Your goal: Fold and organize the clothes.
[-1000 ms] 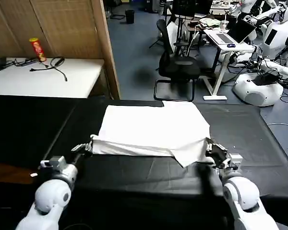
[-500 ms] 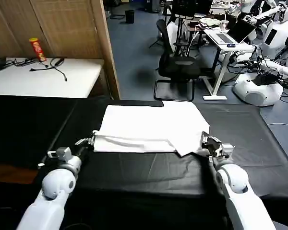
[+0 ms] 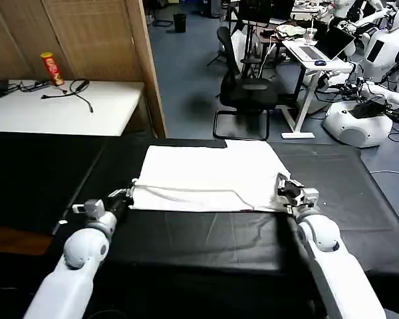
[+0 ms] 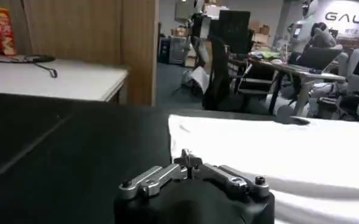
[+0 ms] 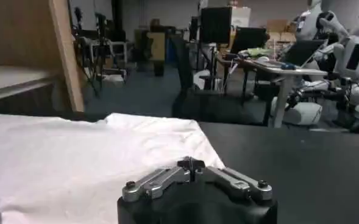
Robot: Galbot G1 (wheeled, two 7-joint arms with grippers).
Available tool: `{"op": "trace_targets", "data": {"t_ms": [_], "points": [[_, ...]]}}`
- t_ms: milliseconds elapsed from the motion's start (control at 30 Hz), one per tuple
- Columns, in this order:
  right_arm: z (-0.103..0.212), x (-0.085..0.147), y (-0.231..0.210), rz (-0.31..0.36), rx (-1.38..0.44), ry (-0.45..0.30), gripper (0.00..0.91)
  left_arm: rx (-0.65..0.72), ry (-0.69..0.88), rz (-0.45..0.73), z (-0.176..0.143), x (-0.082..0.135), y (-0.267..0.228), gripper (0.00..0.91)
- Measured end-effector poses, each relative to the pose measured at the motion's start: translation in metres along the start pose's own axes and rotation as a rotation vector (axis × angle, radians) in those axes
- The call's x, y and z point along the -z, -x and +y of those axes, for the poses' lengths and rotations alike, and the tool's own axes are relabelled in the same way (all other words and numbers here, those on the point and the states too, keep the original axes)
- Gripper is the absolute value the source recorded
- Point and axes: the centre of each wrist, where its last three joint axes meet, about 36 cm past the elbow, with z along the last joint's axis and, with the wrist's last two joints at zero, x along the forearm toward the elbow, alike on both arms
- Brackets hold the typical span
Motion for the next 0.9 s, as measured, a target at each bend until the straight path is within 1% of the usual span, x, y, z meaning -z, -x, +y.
{"op": "trace_targets", "data": {"t_ms": [133,233,400,533,600,633,667,767,800,833,867,900], "points": [[-0.004,0.004,-0.011,0.019,0.011,0.024,0.878,-0.003,0.012,0.012,0.001,0.0,-0.001,0.878],[-0.006,0.006,-0.031,0.046,0.025,0.034,0.878,-0.003,0.017,0.023,0.002,-0.001,-0.005,0.878],[-0.007,0.004,-0.078,0.058,0.038,-0.01,0.878,0.004,0.036,0.039,0.008,0.0,-0.016,0.878],[-0.007,0.001,-0.111,0.061,0.047,-0.047,0.878,-0.016,0.013,0.073,0.01,-0.006,-0.032,0.878],[-0.006,-0.003,-0.122,0.065,0.051,-0.053,0.839,-0.032,-0.001,0.09,0.009,-0.01,-0.041,0.878],[-0.007,-0.005,-0.126,0.071,0.05,-0.055,0.78,-0.042,-0.006,0.098,0.008,-0.013,-0.046,0.878],[-0.007,-0.008,-0.13,0.077,0.048,-0.055,0.741,-0.053,-0.014,0.106,0.006,-0.014,-0.049,0.878],[-0.009,-0.015,-0.135,0.091,0.042,-0.06,0.692,-0.066,-0.049,0.134,0.005,-0.022,-0.057,0.878],[-0.009,-0.016,-0.135,0.095,0.04,-0.06,0.683,-0.068,-0.061,0.142,0.005,-0.024,-0.058,0.839],[-0.009,-0.019,-0.135,0.099,0.037,-0.059,0.673,-0.069,-0.071,0.148,0.005,-0.026,-0.059,0.741],[-0.01,-0.021,-0.136,0.103,0.034,-0.058,0.663,-0.07,-0.081,0.152,0.006,-0.028,-0.06,0.546],[-0.011,-0.024,-0.135,0.106,0.032,-0.057,0.653,-0.072,-0.09,0.155,0.006,-0.028,-0.06,0.478]]}}
